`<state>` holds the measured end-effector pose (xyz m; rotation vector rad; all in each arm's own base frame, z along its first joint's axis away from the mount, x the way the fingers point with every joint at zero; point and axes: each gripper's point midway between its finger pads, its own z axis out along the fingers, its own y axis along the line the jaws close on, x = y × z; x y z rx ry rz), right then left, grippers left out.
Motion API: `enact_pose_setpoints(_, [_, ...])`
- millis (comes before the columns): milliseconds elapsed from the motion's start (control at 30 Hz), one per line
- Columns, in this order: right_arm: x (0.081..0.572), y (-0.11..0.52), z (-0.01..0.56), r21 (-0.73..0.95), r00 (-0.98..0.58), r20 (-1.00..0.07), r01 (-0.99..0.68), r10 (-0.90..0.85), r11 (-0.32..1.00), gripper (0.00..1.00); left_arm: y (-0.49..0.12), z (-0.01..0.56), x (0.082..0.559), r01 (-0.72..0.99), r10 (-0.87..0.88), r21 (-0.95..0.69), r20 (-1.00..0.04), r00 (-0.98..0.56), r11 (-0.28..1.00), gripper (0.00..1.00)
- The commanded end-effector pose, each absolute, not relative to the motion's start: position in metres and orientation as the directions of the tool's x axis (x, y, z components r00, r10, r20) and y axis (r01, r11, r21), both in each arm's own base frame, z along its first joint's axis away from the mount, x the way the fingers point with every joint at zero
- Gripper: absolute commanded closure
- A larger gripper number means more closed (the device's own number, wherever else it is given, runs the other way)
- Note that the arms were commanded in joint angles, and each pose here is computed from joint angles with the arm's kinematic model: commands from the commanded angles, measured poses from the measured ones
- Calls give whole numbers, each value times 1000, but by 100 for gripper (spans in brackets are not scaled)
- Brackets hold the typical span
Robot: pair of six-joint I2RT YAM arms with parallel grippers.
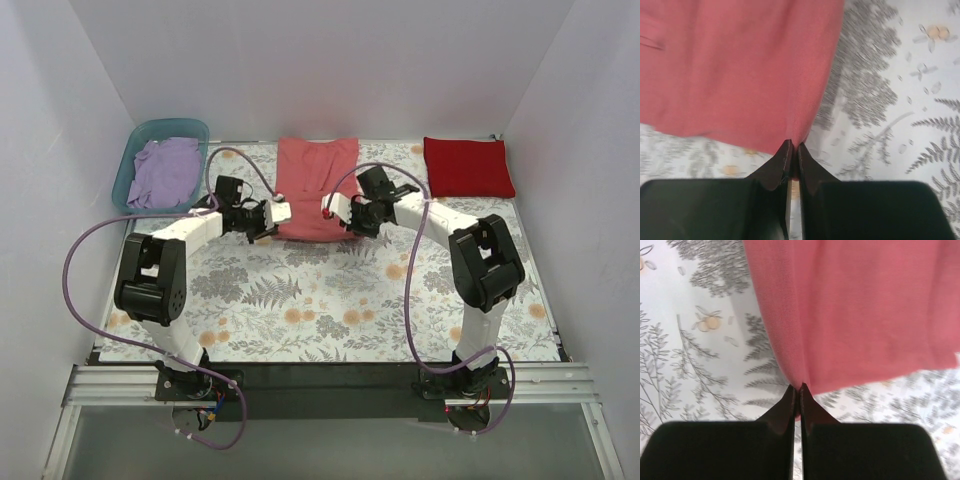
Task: Fold and stack the t-shirts
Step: Fold the tshirt
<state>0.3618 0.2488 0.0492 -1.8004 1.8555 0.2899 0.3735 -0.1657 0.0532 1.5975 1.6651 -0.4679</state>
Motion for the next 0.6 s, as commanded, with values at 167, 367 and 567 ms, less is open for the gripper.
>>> enact_pose_setpoints(167, [394, 239, 139, -287, 74, -584, -950, -809, 120, 99, -184, 144, 401, 952, 595, 245, -799, 89, 186, 100])
enact_pose_setpoints(367, [339, 229, 143, -196, 77, -596, -979, -799, 52, 99, -182, 147, 349, 969, 617, 218, -781, 101, 117, 100])
enact_pose_setpoints(567, [252, 215, 147, -51, 61, -631, -998, -774, -36, 99, -182, 150, 262, 994, 586, 70, -810, 11, 79, 100])
